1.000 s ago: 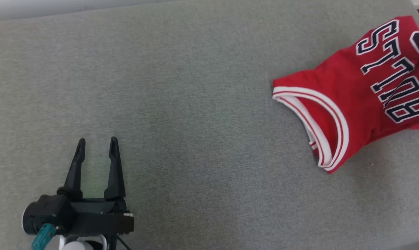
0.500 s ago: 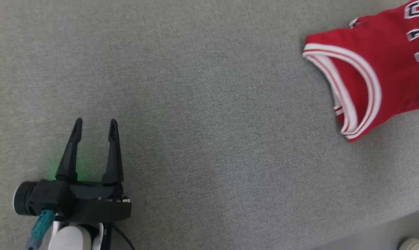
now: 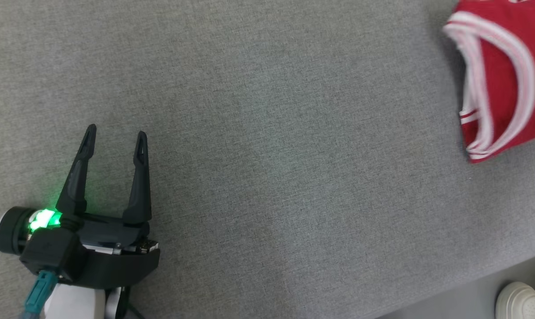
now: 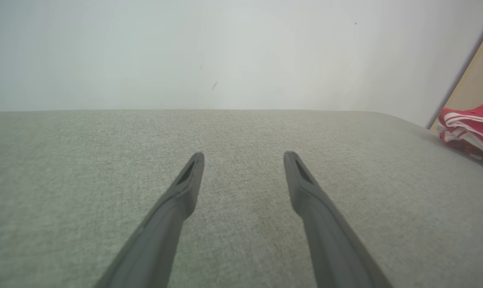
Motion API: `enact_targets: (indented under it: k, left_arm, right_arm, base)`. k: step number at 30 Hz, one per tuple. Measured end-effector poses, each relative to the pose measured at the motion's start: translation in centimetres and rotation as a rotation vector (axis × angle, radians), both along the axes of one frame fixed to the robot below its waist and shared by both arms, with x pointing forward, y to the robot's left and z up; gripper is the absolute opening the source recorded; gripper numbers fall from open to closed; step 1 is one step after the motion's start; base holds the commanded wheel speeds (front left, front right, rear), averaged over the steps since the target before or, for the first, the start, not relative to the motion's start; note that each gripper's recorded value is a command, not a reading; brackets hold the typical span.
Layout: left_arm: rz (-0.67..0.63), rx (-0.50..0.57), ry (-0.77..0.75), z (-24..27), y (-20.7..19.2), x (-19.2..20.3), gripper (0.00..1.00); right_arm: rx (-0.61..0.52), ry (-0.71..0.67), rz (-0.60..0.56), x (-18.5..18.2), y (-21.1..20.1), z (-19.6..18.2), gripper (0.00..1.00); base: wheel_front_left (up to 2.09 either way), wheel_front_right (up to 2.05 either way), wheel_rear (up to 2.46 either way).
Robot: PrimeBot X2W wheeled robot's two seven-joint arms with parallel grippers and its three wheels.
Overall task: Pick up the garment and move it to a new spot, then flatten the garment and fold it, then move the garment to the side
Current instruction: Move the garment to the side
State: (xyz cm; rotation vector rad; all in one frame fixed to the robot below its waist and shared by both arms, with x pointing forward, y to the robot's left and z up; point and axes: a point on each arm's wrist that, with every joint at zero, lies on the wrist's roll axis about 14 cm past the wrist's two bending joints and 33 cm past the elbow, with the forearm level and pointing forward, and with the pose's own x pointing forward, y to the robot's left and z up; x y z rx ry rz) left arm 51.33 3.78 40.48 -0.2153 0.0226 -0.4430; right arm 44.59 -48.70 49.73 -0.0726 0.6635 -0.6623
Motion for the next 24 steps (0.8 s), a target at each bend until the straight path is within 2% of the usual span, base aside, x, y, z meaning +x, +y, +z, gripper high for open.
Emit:
enact_targets:
  k: [2, 10, 11, 12, 13, 14, 15, 24]
  left_arm:
    - [-0.011, 0.001, -0.004, -0.1, -0.2, 0.1, 1.0]
    - [-0.044, 0.0, -0.013, -0.1, -1.3, 0.2, 1.0]
    - [-0.047, 0.0, -0.015, 0.0, -1.4, 0.2, 1.0]
    - [-0.048, 0.0, -0.015, 0.1, -1.4, 0.2, 1.0]
    - [-0.048, -0.001, -0.016, 0.2, -1.5, 0.2, 1.0]
    - [-0.048, -0.004, -0.02, 0.4, -1.5, 0.2, 1.0]
    - [-0.045, -0.013, -0.022, 0.7, -1.5, 0.2, 1.0]
    - [-0.005, -0.079, -0.033, 3.2, -0.8, -0.5, 1.0]
  right_arm:
    - [-0.001, 0.033, 0.021, 0.3, 0.9, -0.8, 0.0]
    - [-0.042, 0.009, 0.049, 0.3, 0.9, 0.1, 0.0]
    - [-0.042, 0.007, 0.049, 0.2, 0.8, 0.1, 0.05]
    - [-0.044, 0.006, 0.051, 0.1, 0.7, 0.2, 0.37]
    - [-0.046, 0.005, 0.053, 0.1, 0.7, 0.3, 0.49]
    - [-0.044, 0.0, 0.056, 0.1, 0.7, 0.4, 0.98]
    - [-0.044, -0.007, 0.062, 0.1, 0.8, 0.5, 1.0]
    - [-0.089, -0.091, 0.174, 0.5, 2.5, 2.5, 1.0]
  base:
    - [0.0, 0.0, 0.0]
    - [0.0, 0.0, 0.0]
    - [0.0, 0.0, 0.0]
    - [0.0, 0.0, 0.0]
    - [0.0, 0.0, 0.0]
    - [0.0, 0.0, 0.0]
    - [0.0, 0.0, 0.0]
    - [0.0, 0.0, 0.0]
